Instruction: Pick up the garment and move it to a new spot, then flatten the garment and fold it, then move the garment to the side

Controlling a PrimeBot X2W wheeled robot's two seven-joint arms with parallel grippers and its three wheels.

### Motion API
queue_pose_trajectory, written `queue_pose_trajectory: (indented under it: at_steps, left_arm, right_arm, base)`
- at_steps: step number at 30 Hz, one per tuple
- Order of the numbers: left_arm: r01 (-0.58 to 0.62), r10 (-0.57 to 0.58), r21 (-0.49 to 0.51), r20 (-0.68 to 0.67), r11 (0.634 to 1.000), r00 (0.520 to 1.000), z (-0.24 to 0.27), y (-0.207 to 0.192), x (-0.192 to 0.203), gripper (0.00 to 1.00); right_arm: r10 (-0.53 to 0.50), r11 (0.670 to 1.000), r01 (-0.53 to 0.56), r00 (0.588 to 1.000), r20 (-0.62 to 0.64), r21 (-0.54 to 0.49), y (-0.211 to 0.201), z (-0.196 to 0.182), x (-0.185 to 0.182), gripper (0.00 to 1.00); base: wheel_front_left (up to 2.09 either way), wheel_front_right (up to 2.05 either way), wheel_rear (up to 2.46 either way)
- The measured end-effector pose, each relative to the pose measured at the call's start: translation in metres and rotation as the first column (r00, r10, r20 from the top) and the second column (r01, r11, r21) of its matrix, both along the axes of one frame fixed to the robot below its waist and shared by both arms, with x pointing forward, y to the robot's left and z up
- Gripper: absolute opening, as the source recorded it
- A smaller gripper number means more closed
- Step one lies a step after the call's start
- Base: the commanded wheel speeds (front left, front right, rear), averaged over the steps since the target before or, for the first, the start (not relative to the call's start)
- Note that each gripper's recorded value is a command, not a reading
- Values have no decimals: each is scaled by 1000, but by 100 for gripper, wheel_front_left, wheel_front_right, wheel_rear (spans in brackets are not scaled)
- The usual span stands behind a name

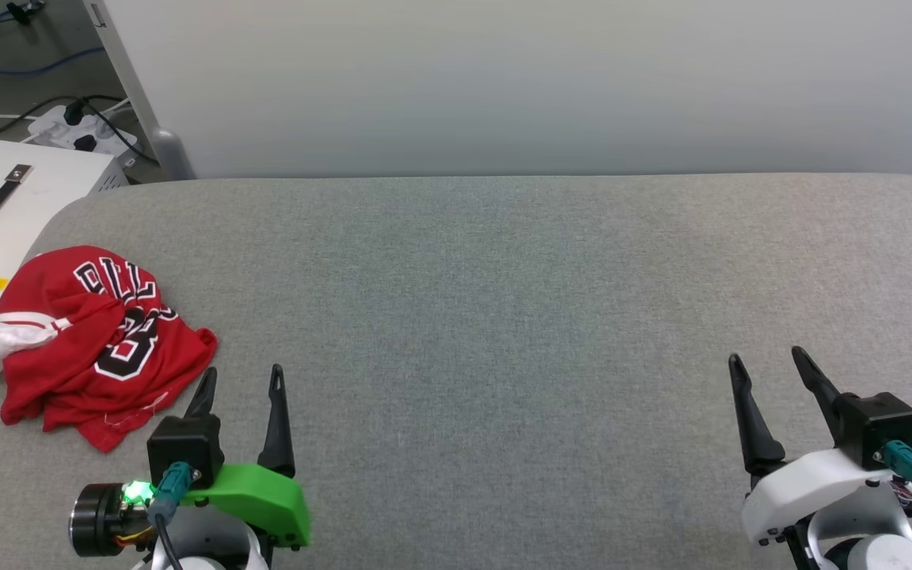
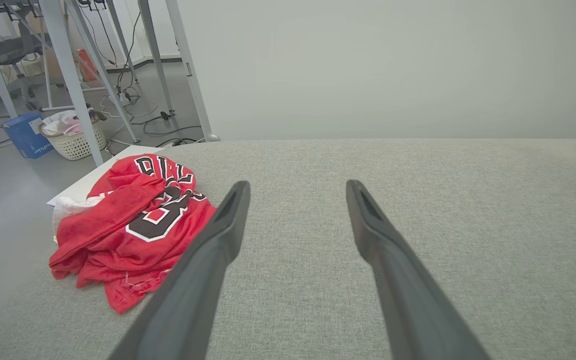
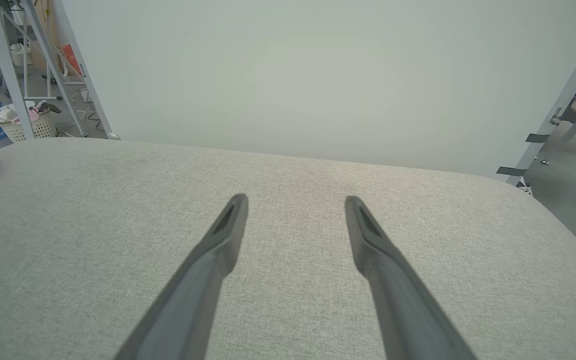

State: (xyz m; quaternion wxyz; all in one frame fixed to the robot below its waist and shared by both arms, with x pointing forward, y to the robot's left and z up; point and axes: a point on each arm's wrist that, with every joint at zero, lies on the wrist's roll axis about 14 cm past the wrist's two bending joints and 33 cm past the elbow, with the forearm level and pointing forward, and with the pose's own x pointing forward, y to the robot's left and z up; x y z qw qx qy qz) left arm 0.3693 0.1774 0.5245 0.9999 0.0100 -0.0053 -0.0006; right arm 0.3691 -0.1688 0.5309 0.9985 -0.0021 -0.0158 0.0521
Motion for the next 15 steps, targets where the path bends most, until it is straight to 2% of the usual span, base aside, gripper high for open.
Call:
queue_pose_trajectory:
  at_steps: [15]
  left_arm:
    - [7,-6,-14,25,1000,1000,3,-3,0,100]
  right_arm:
    - [-8,1000,7,999,45,30,-3,10,0,100]
  base:
    - [0,0,0]
